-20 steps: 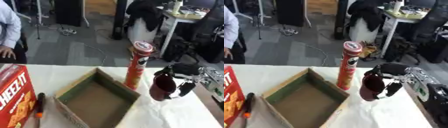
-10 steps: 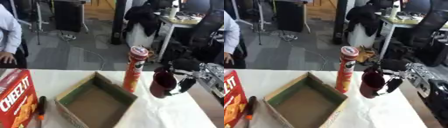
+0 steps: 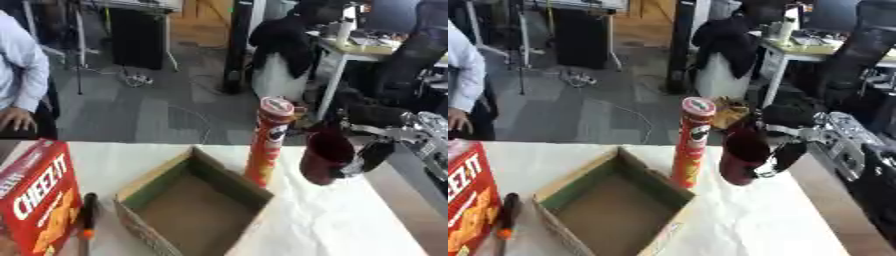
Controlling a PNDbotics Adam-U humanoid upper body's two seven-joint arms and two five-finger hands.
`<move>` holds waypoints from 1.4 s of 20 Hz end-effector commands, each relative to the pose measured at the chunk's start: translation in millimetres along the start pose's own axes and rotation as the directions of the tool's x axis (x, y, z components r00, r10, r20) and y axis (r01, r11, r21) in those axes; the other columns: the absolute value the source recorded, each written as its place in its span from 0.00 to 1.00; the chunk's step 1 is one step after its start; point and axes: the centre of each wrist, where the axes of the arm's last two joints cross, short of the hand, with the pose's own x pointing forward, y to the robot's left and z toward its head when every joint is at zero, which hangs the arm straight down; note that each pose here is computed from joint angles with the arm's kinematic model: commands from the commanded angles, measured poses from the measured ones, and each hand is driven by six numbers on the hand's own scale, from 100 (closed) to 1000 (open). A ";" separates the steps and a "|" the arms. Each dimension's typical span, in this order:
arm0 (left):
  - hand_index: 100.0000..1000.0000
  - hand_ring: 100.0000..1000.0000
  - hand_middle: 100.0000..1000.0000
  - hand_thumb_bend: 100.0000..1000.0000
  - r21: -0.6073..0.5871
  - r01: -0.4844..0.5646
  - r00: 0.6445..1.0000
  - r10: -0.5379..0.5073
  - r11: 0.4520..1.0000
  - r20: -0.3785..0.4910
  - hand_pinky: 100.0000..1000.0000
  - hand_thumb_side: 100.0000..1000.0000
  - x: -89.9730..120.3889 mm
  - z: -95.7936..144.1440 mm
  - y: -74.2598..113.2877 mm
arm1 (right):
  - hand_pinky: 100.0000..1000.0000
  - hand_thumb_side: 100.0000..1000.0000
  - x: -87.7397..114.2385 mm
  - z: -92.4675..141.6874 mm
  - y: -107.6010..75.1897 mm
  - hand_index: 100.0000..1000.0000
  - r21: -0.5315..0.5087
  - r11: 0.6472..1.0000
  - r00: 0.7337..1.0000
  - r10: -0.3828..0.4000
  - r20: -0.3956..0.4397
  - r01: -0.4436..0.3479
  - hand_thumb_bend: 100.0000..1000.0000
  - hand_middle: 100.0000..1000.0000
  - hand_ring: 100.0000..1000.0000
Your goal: Pick up objects on the table and place them in the box.
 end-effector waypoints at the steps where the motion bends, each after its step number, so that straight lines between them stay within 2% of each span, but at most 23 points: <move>1: 0.73 0.85 0.74 0.00 -0.001 0.001 1.000 -0.001 1.000 0.013 0.96 1.00 3.5 -3.1 0.5 | 0.37 0.69 -4.0 8.5 -30.0 0.45 -0.020 0.999 0.999 0.051 0.004 -0.051 0.08 0.39 0.33; 28: 0.73 0.85 0.74 0.00 0.003 -0.010 1.000 0.010 1.000 -0.003 0.96 1.00 3.3 0.8 -1.5 | 0.35 0.70 17.4 -31.9 -55.6 0.42 -0.098 0.995 0.988 -0.006 0.155 0.022 0.08 0.37 0.28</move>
